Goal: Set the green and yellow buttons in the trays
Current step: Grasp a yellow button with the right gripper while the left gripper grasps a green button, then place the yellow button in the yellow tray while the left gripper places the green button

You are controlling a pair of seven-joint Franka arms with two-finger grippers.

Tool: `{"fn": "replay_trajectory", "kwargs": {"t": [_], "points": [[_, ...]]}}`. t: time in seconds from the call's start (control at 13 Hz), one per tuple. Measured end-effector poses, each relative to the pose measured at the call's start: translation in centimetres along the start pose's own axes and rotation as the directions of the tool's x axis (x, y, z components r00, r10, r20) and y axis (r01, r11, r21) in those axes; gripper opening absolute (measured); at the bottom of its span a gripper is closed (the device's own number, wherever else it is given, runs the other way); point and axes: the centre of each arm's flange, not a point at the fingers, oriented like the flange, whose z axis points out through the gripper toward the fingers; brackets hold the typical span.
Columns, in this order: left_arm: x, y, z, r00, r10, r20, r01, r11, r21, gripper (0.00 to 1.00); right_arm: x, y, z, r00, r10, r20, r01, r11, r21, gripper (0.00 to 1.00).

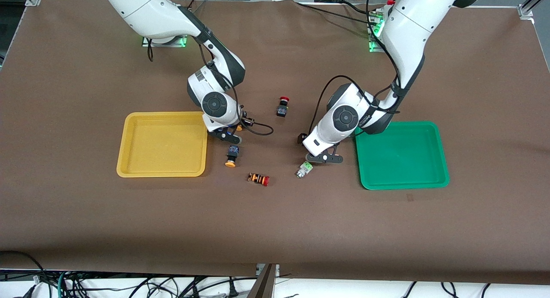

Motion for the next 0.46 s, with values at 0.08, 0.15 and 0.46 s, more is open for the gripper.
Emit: {"fn": "replay_trajectory", "kwargs": {"t": [0.08,0.15,0.46], "points": [[0.0,0.0,0.1,1.0,0.019,-0.006,-0.019,1.0,0.016,0.68,0.8,0.4,-1.6,1.0,-0.013,0.002,0.013,1.0,-0.011,0.44],[0.0,-0.1,0.2,0.999,0.031,-0.009,-0.031,0.999,0.026,0.56,2.0,1.5,-3.7,0.999,-0.041,0.014,0.042,0.999,-0.034,0.44],[0.4,-0.6,-1.1,0.998,0.042,0.043,-0.046,0.995,0.088,0.41,13.1,14.6,-8.2,0.971,-0.234,0.043,0.237,0.965,-0.114,0.44]]}}
